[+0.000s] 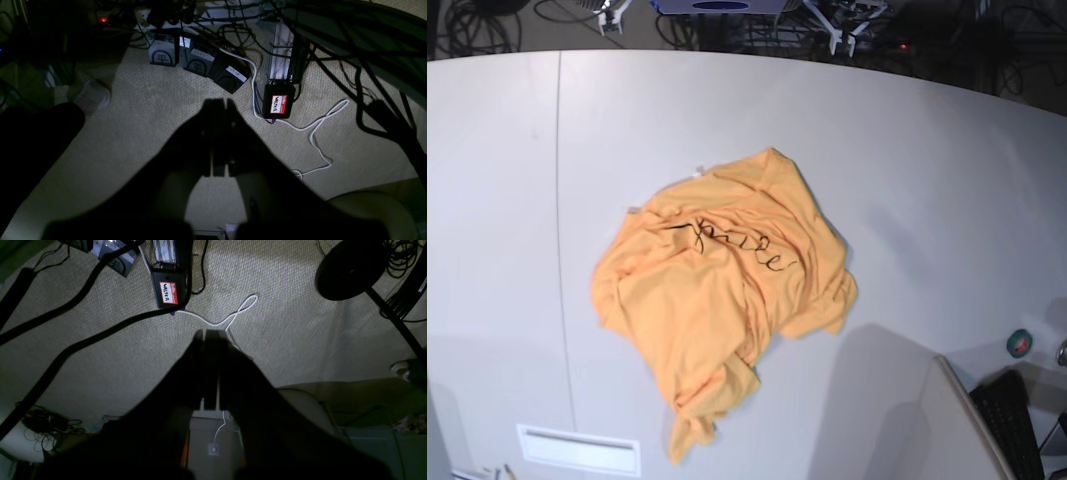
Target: Layout the t-shirt on the table in an organized manner, then fold the t-shirt properly
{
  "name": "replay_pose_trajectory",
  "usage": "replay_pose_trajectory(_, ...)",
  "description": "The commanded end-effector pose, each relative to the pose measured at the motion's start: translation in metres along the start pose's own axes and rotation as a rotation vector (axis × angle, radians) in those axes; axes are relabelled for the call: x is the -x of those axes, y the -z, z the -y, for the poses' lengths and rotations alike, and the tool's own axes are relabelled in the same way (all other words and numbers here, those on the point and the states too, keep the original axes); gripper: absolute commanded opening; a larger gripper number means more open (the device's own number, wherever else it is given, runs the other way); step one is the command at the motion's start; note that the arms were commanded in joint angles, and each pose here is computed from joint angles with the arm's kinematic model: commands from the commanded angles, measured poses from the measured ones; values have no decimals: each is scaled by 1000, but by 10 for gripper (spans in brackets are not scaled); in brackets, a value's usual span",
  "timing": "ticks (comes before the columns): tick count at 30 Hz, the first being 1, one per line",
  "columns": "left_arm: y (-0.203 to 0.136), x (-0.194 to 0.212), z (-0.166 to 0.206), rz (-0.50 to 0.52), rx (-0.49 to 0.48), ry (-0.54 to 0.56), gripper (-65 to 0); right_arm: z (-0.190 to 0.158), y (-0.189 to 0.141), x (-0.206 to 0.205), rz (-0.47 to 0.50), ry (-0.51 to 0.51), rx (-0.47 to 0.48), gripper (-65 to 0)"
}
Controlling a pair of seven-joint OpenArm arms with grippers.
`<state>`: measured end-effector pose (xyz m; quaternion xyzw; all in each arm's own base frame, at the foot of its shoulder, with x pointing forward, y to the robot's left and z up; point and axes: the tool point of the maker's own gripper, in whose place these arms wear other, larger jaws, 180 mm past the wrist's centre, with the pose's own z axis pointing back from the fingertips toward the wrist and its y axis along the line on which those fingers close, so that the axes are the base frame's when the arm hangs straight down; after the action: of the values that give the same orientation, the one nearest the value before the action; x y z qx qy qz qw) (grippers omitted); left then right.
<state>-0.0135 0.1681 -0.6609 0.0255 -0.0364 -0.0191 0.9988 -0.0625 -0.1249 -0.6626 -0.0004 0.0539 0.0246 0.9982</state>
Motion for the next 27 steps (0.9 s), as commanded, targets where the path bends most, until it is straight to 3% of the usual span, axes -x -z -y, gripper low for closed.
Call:
replay_pose_trajectory(1,0,2,-3,-2,-8,-3,-650,3,0,6,-14,-4,8,-650)
replay_pose_trajectory(9,0,3,-3,-3,-8,-4,-650,3,0,5,-11,-4,8,-650)
replay_pose_trajectory(10,0,3,-3,-3,-8,-4,-650,3,0,6,-13,-4,8,-588)
replay_pose_trajectory(13,0,3,-3,-3,-8,-4,-650,3,0,4,-6,-4,8,-324)
replay_pose_trajectory(14,0,3,-3,-3,-8,-4,-650,3,0,6,-9,-4,8,-281)
replay_pose_trajectory(16,0,3,-3,-3,-8,-4,-650,3,0,9,-13,-4,6,-326)
replay_pose_trajectory(18,0,3,-3,-3,-8,-4,-650,3,0,9,-13,-4,6,-485)
replay_pose_trajectory(19,0,3,-3,-3,-8,-4,-650,3,0,9,-13,-4,6,-605)
replay_pose_trajectory(20,0,3,-3,-3,-8,-4,-650,3,0,9,-13,-4,6,-650)
replay_pose_trajectory(27,0,3,-4,-3,-9,-4,-650,3,0,9,-13,-4,6,-650)
